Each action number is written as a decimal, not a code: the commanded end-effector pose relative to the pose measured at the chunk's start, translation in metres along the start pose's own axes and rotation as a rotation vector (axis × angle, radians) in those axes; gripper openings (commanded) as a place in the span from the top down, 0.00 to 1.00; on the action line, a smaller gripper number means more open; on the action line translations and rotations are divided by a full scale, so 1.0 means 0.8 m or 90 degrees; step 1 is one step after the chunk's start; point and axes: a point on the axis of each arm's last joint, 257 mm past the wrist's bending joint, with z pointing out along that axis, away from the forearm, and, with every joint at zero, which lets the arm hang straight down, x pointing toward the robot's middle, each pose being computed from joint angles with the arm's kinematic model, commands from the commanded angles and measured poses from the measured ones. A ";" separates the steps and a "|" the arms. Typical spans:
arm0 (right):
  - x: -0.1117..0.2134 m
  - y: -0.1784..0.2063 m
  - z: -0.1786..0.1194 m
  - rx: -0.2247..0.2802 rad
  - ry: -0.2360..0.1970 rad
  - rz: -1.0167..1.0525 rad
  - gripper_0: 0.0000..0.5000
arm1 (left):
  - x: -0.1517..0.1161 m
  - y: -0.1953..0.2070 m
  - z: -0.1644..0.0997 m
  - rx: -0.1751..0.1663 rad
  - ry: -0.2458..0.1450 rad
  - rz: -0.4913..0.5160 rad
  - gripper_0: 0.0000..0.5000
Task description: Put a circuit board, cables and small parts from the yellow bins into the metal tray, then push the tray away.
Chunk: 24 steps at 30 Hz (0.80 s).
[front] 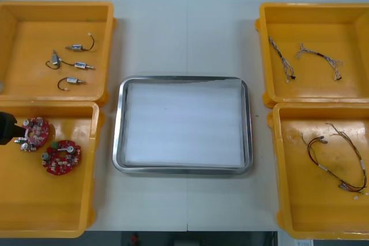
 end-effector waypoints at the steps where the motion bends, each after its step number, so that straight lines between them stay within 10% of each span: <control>1: 0.020 -0.013 0.020 0.020 0.033 -0.042 0.00 | 0.026 0.007 0.022 -0.005 0.020 0.014 0.00; 24: 0.063 -0.011 0.106 -0.007 0.049 -0.013 0.00 | 0.049 0.010 0.075 0.000 0.031 -0.020 0.00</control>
